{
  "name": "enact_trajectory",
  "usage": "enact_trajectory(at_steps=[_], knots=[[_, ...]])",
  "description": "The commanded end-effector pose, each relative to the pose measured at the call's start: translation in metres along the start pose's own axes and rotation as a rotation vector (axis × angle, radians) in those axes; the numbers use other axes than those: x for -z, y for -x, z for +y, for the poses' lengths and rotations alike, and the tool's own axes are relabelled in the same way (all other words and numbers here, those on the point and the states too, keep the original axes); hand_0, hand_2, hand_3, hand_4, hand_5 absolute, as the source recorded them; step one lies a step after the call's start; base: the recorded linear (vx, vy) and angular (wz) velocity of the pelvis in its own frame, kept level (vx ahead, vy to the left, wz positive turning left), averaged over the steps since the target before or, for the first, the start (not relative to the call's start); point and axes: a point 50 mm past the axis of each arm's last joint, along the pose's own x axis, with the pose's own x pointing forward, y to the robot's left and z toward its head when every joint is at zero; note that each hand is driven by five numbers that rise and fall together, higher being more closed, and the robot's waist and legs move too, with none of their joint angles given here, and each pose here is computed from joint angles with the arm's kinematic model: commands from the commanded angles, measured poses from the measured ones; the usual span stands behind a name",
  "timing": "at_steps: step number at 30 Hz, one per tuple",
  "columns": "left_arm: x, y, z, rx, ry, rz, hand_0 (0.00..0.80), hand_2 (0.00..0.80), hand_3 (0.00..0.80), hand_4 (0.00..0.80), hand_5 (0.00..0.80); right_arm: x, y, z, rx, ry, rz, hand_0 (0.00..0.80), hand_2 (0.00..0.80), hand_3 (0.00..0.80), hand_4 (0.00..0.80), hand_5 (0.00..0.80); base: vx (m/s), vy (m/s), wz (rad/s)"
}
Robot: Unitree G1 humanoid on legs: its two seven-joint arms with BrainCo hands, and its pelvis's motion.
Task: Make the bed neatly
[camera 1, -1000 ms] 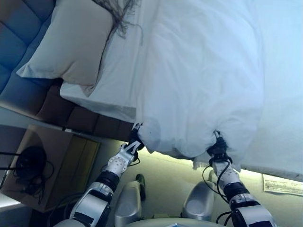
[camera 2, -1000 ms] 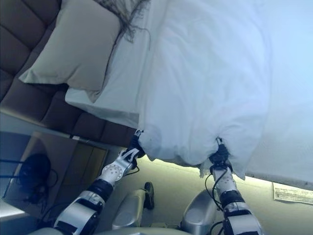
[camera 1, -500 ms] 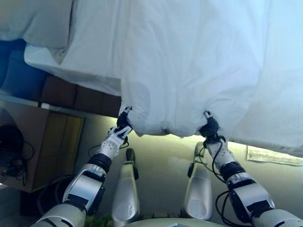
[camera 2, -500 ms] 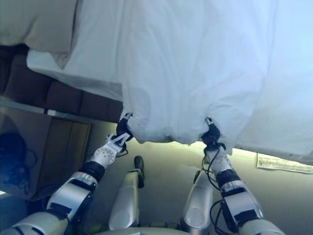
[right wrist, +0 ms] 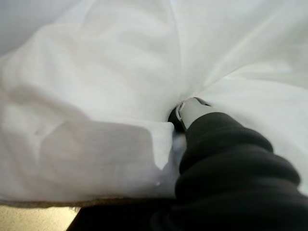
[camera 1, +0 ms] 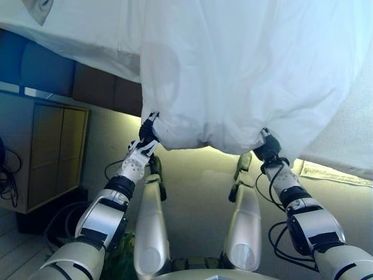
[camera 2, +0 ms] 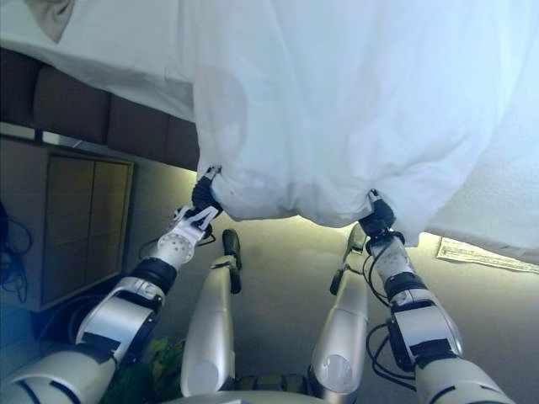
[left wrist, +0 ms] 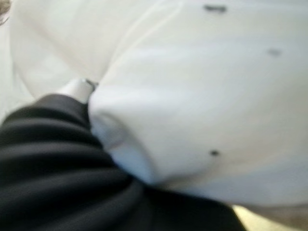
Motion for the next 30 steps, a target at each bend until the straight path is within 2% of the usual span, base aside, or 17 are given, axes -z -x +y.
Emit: enact_trajectory(at_steps=[1, 5, 9, 18, 22, 28, 29, 30], knots=[[-0.005, -0.001, 0.005, -0.018, -0.1, -0.019, 0.8, 0.8, 0.8, 0.8, 0.8, -0.01, 0.013, -0.027, 0.087, -0.015, 0.01, 0.8, 0.8, 0.8, 0.8, 0.8, -0.031, 0.165, -0.05], [-0.009, -0.001, 0.012, -0.039, -0.077, -0.046, 0.8, 0.8, 0.8, 0.8, 0.8, -0.017, 0.02, -0.04, 0.157, -0.036, 0.002, 0.8, 0.8, 0.8, 0.8, 0.8, -0.017, 0.169, -0.1], [-0.01, -0.001, 0.012, -0.019, -0.032, -0.073, 0.8, 0.8, 0.8, 0.8, 0.8, -0.021, 0.024, -0.048, 0.191, 0.033, 0.011, 0.8, 0.8, 0.8, 0.8, 0.8, -0.004, 0.16, -0.09], [-0.016, -0.005, 0.002, -0.019, -0.072, -0.12, 0.8, 0.8, 0.8, 0.8, 0.8, -0.025, 0.01, -0.026, 0.158, 0.081, 0.0, 0.8, 0.8, 0.8, 0.8, 0.8, -0.025, 0.071, -0.06], [0.0, -0.004, 0.001, -0.033, -0.077, -0.095, 0.8, 0.8, 0.8, 0.8, 0.8, -0.024, 0.007, -0.021, 0.165, 0.056, -0.015, 0.8, 0.8, 0.8, 0.8, 0.8, 0.001, 0.042, -0.02], [0.009, 0.004, 0.019, -0.143, -0.127, -0.042, 0.8, 0.8, 0.8, 0.8, 0.8, -0.019, 0.015, -0.035, 0.213, 0.035, -0.001, 0.8, 0.8, 0.8, 0.8, 0.8, 0.001, 0.005, 0.0], [0.009, 0.006, 0.025, -0.188, -0.146, -0.018, 0.797, 0.797, 0.797, 0.797, 0.797, -0.021, 0.016, -0.038, 0.223, 0.047, -0.001, 0.747, 0.747, 0.747, 0.747, 0.747, 0.007, 0.04, 0.0], [0.01, 0.009, 0.034, -0.252, -0.152, 0.009, 0.0, 0.0, 0.0, 0.0, 0.0, -0.023, 0.018, -0.041, 0.241, 0.063, 0.001, 0.342, 0.342, 0.342, 0.342, 0.342, 0.013, 0.036, 0.01]])
